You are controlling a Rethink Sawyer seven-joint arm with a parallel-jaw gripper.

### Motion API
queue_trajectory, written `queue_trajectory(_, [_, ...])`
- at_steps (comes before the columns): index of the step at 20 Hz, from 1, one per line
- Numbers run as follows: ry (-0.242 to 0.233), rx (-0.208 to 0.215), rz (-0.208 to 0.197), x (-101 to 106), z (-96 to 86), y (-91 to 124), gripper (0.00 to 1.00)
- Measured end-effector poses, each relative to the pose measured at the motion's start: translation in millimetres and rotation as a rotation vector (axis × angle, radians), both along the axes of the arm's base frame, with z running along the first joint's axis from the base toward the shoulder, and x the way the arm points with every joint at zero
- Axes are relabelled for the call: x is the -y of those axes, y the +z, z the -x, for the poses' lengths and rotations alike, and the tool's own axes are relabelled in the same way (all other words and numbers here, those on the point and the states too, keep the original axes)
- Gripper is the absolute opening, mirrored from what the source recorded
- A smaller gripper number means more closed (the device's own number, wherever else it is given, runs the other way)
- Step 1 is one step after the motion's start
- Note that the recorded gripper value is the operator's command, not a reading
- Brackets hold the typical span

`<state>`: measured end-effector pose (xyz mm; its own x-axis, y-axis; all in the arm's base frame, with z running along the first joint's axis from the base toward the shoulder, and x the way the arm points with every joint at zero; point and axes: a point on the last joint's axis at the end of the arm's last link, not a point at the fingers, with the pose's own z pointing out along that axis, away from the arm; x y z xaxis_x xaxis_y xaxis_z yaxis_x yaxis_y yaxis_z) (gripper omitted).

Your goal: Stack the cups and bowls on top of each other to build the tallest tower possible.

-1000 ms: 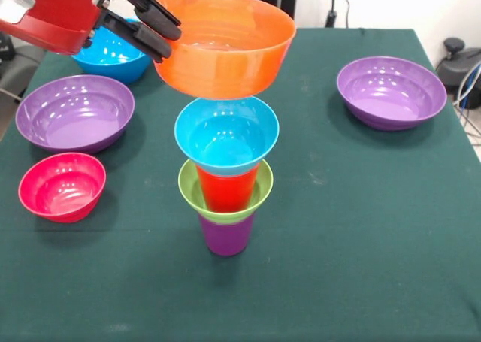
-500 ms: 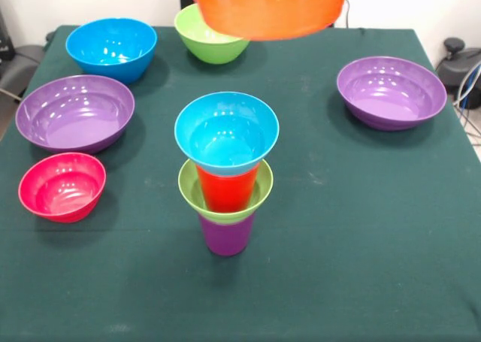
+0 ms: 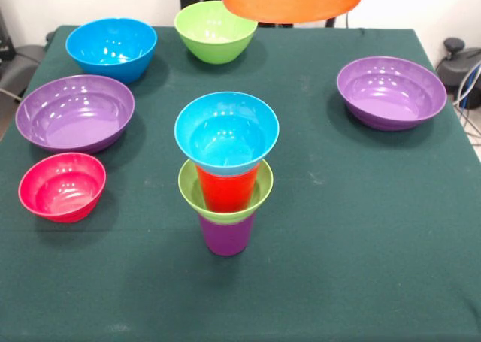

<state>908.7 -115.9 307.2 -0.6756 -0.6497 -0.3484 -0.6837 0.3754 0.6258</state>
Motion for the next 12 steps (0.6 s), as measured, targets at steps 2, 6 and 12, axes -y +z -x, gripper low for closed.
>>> queue_trajectory(2, [-0.007, -0.011, 0.0, 1.5, 2.1, -3.0, 0.0])
queue_trajectory(6, [-0.006, -0.026, 0.004, 4.5, 5.1, -12.0, 0.0])
queue_trajectory(12, [0.002, -0.061, 0.033, 7.4, 8.5, -33.5, 0.0])
